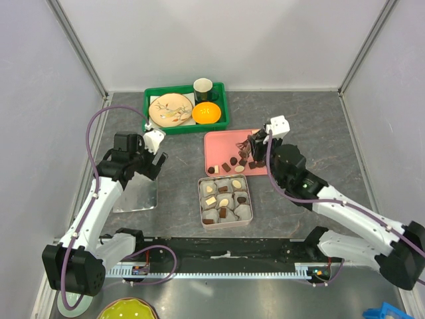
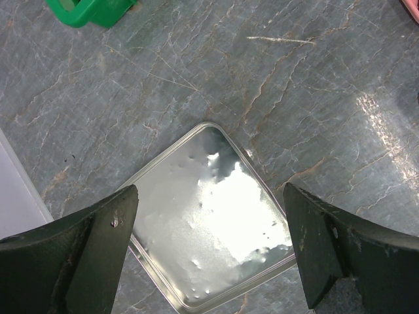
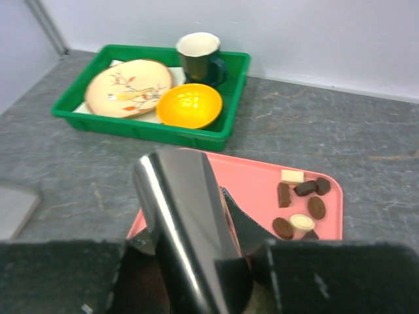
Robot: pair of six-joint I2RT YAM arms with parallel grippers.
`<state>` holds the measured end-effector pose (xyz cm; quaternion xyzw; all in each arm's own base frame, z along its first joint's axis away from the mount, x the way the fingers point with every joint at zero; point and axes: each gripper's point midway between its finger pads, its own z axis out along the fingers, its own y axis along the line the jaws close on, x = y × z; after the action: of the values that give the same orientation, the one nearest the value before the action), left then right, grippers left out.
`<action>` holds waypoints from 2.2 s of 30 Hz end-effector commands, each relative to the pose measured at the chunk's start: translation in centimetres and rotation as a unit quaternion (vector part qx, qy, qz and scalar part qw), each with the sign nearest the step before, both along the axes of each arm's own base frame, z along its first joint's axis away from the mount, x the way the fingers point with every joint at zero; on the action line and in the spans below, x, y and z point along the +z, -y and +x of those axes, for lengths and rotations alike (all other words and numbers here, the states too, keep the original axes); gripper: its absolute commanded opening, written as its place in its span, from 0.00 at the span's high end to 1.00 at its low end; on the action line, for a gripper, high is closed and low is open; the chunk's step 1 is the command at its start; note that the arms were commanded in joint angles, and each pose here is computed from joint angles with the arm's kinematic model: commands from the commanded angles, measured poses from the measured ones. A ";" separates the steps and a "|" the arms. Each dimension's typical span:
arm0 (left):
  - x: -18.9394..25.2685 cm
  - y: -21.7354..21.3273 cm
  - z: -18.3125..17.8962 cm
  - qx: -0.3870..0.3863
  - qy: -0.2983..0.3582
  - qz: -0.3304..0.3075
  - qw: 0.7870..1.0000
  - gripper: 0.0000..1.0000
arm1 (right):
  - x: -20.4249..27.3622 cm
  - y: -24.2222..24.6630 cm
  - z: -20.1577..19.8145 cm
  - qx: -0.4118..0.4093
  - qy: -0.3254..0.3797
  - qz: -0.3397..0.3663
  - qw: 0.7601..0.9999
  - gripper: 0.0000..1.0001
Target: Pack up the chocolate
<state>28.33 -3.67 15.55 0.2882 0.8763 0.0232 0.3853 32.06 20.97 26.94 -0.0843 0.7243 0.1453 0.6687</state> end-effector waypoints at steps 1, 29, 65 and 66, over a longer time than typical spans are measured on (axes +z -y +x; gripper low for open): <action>0.7 0.1 0.4 -0.009 0.016 0.002 1.000 0.01 | 2.0 -0.7 -3.5 0.043 -0.010 0.029 0.999 0.85; -0.2 -0.3 -0.6 0.011 -0.002 -0.002 1.000 0.01 | -3.1 -1.8 -15.6 0.218 -0.158 0.062 0.961 0.76; -0.2 -0.5 -1.2 0.006 0.002 0.004 1.000 0.01 | 5.5 8.6 -6.7 -0.141 -0.073 -0.100 0.982 0.68; -0.6 -0.5 -1.5 0.003 -0.001 0.006 1.000 0.01 | 5.3 9.7 -5.8 -0.162 -0.084 -0.105 0.978 0.67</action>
<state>27.08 -3.46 15.11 0.2882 0.8807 0.0220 0.3751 23.98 15.25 32.20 -0.0570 0.7755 0.0874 0.6226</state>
